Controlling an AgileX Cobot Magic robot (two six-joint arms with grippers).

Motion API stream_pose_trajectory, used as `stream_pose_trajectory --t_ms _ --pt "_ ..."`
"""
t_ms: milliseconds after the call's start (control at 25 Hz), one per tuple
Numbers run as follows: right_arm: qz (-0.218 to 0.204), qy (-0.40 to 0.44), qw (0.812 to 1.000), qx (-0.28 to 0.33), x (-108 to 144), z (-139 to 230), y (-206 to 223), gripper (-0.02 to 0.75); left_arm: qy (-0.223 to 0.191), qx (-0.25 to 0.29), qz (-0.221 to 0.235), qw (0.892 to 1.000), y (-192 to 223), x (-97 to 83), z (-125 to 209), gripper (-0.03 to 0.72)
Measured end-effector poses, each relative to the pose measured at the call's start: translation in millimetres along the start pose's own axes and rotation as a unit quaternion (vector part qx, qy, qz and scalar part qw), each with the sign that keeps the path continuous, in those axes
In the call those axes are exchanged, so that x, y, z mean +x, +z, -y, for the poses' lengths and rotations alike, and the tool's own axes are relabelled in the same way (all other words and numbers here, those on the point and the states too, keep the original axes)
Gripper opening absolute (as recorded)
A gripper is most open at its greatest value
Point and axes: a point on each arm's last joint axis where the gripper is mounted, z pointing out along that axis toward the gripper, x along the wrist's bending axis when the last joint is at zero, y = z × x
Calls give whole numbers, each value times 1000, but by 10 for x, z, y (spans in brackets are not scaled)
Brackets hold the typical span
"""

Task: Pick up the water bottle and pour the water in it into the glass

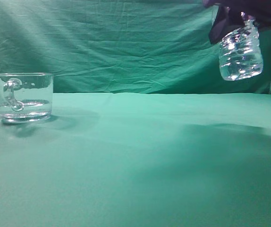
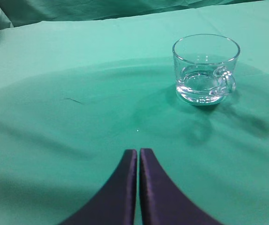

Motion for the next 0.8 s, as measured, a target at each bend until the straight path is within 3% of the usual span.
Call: stream_pose_trajectory --t_ms 120,320,600,800 --pt "-11 11 1000 -19 15 71 154 295 0 0 0 1000 0 0 0 0" --pt "-64 -14 998 -25 103 263 387 295 0 0 0 1000 0 0 0 0" --pt "-57 -26 998 0 -8 442 531 295 0 0 0 1000 0 0 0 0" --pt "-60 -24 998 -19 -45 464 601 295 0 0 0 1000 0 0 0 0"
